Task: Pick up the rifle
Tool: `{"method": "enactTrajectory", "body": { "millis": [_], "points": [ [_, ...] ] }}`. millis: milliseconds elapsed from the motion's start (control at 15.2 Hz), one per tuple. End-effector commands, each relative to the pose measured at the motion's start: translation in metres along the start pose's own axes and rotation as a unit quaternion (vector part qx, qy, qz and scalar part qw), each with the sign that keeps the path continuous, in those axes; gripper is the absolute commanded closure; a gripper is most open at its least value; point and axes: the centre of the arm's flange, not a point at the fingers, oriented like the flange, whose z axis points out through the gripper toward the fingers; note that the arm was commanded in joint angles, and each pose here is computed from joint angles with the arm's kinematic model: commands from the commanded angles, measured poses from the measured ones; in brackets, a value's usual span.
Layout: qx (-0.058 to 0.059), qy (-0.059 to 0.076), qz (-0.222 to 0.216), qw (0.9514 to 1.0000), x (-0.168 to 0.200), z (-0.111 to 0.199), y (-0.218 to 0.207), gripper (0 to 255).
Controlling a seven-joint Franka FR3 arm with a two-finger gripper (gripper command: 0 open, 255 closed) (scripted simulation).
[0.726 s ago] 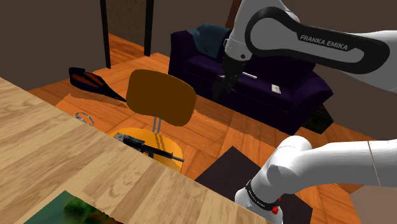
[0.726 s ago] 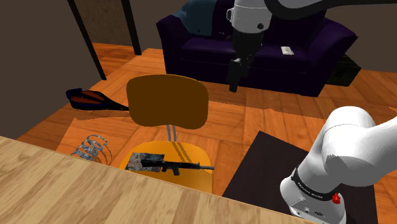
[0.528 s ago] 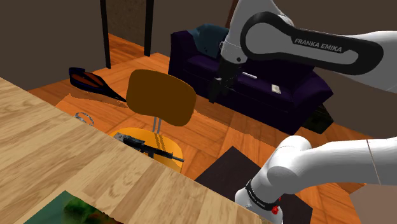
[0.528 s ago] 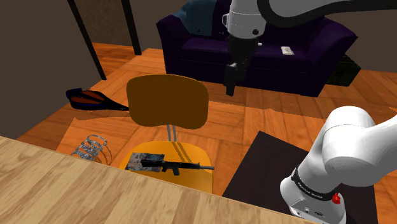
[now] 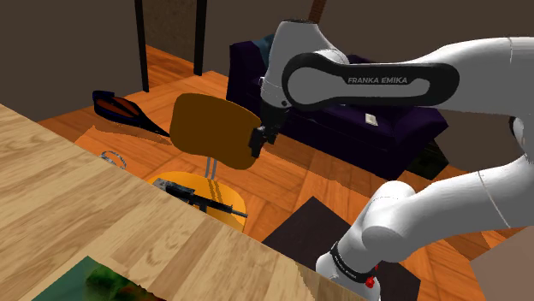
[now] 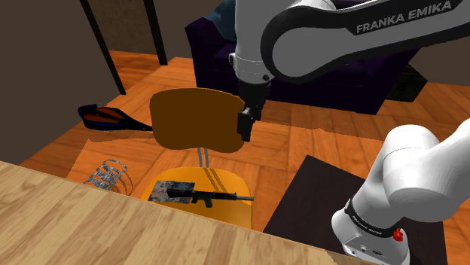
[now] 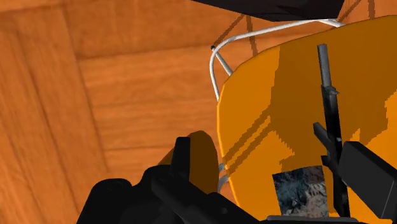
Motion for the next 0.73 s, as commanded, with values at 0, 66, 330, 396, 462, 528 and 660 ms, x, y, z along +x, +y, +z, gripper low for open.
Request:
{"method": "enactTrajectory", "body": {
  "millis": [0,66,330,396,462,528,660],
  "points": [
    [0.001,0.0,-0.018,0.9998,0.012,0.017,-0.016,0],
    [0.002,0.0,-0.027,0.9996,0.018,0.026,-0.024,0],
    [0.004,-0.002,-0.063,0.998,0.04,0.06,-0.057,0],
    [0.005,-0.002,-0.072,0.9974,0.046,0.068,-0.066,0],
    [0.006,-0.003,-0.081,0.9967,0.05,0.077,-0.074,0],
    [0.006,-0.003,-0.089,0.996,0.055,0.086,-0.083,0],
    [0.007,-0.004,-0.107,0.9942,0.064,0.103,-0.101,0]
  ]
}}
